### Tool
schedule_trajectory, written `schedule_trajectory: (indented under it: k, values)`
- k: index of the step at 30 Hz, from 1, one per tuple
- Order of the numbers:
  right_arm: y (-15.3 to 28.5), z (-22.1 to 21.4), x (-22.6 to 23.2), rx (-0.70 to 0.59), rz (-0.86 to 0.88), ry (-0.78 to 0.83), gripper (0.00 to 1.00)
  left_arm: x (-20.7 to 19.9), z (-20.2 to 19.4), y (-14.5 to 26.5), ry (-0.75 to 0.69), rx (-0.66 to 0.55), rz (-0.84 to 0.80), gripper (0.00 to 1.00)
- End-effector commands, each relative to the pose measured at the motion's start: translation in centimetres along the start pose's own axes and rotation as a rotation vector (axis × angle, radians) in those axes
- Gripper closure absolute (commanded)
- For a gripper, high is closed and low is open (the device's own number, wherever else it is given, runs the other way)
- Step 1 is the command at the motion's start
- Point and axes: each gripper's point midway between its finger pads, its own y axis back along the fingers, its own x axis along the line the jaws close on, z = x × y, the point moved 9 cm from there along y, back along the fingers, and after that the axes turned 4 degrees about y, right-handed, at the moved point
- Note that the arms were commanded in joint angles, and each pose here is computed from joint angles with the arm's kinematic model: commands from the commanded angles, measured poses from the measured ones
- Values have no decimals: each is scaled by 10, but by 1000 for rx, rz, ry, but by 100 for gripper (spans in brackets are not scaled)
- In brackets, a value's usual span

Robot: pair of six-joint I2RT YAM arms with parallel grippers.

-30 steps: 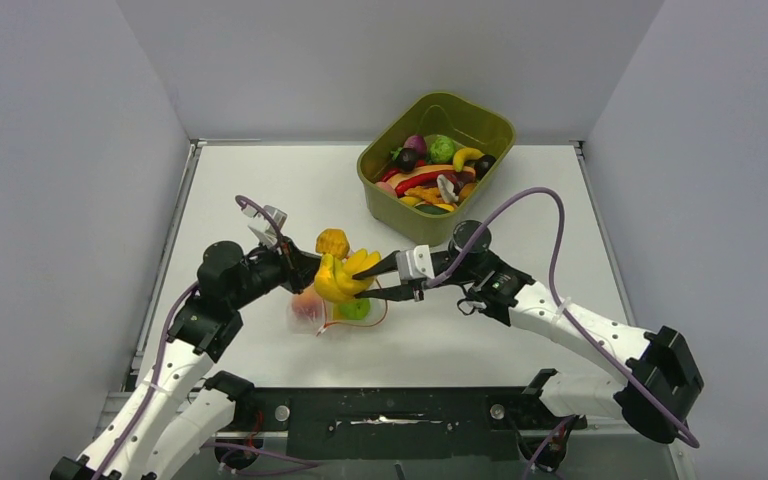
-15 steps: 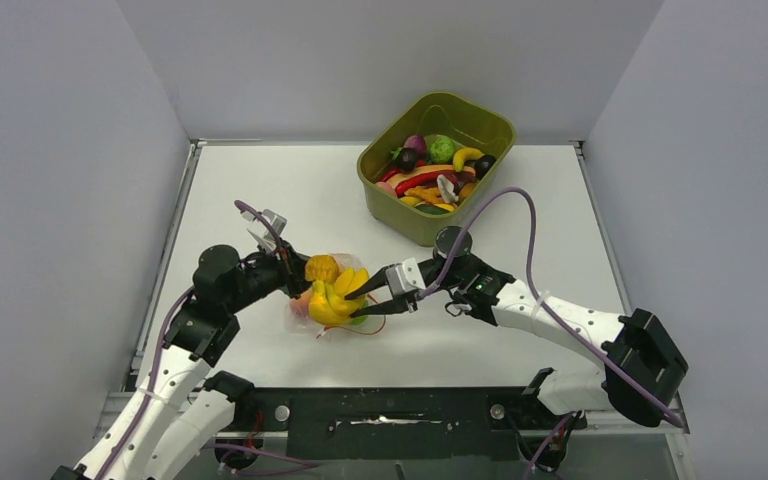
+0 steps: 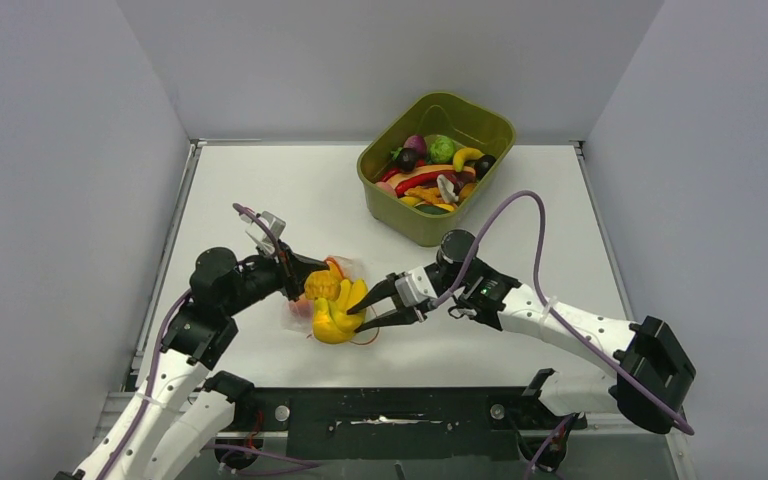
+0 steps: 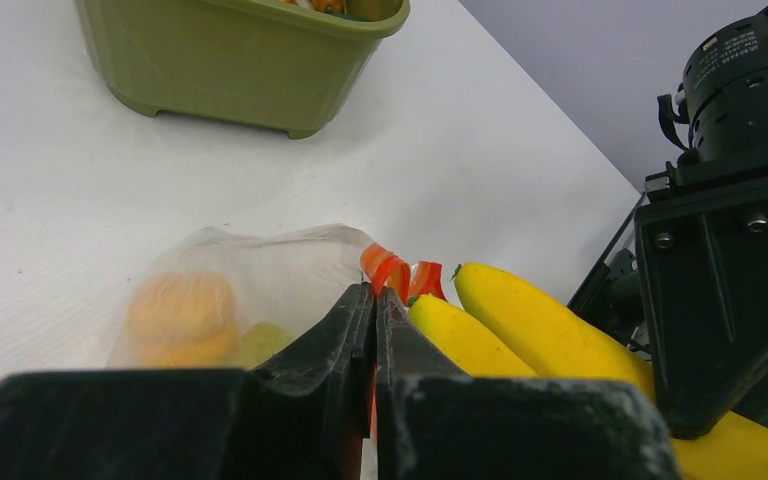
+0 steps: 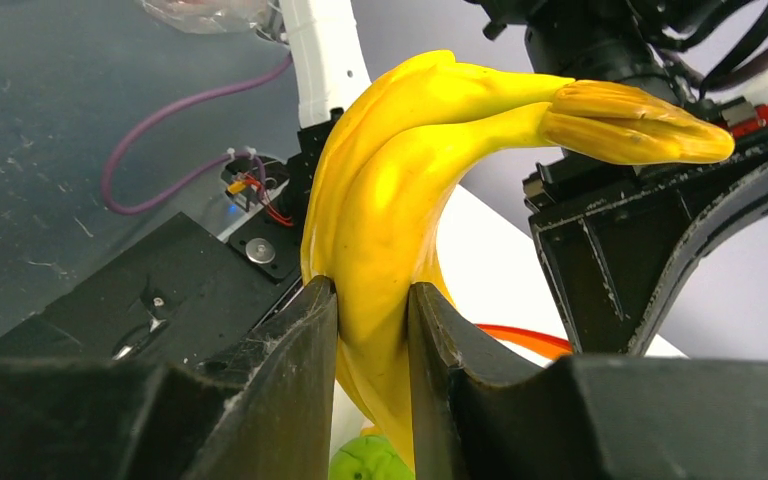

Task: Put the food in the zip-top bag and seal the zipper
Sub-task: Place the fake fruit in the zipper food storage bag.

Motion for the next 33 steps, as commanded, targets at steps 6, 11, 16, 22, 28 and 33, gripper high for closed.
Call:
schedule_trajectory:
  k: [6,11,16,22,28,33]
  values:
    - [-8,39,-4,-94,69,128,95,-11,14,4,-38,-55,-57,100]
    - [-10,27,2,-85,108,93,95,-15,13,6,-29,-51,-76,100]
    - [-8,8,-1,-17,84,94,94,-15,4,9,-34,-35,-116,100]
    - [-7,-16,-5,27,83,68,87,-24,1,12,-54,-12,-223,100]
    - [-3,-37,-4,132,24,74,74,-28,1,14,-51,10,-256,100]
    - [12,-52,-1,304,-59,81,57,-27,-2,16,-53,19,-260,100]
